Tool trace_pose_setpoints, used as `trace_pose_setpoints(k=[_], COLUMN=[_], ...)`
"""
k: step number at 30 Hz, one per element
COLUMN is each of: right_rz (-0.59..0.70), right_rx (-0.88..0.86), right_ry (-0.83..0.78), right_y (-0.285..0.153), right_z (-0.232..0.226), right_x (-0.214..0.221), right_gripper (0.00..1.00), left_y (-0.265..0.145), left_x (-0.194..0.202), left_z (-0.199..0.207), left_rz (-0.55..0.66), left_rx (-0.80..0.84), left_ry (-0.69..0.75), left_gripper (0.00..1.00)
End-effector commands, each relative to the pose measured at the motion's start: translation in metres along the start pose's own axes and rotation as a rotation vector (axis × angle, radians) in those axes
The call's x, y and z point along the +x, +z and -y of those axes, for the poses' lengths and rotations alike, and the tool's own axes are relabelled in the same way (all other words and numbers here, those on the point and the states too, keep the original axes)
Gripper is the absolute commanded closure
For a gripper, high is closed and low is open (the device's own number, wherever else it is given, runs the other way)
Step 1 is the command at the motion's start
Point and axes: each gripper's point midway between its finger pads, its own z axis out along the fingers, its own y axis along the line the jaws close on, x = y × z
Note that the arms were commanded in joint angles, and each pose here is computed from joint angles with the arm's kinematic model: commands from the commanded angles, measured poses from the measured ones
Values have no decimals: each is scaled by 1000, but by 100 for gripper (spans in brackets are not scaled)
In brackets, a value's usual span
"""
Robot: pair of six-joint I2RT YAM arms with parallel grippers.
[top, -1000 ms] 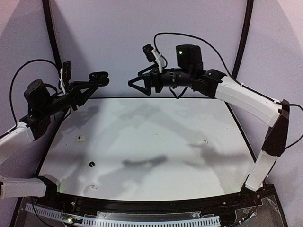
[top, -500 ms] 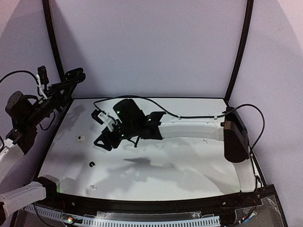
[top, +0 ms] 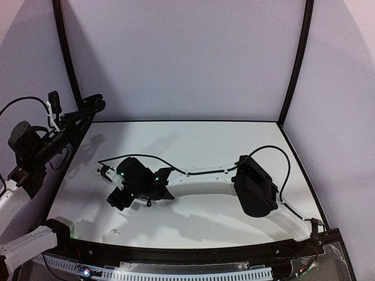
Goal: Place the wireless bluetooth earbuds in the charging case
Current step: Pick up the left earbud from the center of the board.
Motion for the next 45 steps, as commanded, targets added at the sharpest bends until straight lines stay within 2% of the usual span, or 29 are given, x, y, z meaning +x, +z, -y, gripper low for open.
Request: trace_pose_setpoints(k=[1,10,15,19,24,33,41,45], right_rz=[52,36,28,-1,-20,-29,-2,30], right_rx=[53,195,203,219,237,293,304,312], right_ry=[5,18,-87,-99,-75,-86,-60,-17], right_y=[16,42,52,52,42,26,-5,-38], right_z=[-9,9,-4,-8,-4,8,24,33], right_x=[-6,24,33,43,46,42,35,32], right_gripper=[12,19,32,47,52,71,76,78], left_y=[-1,-1,1,1,3,3,5,6], left_x=[6,16,17,18,18,21,23,24], left_z=[0,0,-1,-2,-2,-3,-2,-2], left_rz=[-4,-13,-17,-23,-24,-28,-30,-30], left_rx=[6,17,18,12,15,19,27,36], left_ry=[-8,-30,-33,-26,-23,-29,-30,-29], left_gripper=[99,99,99,99,99,99,99,99])
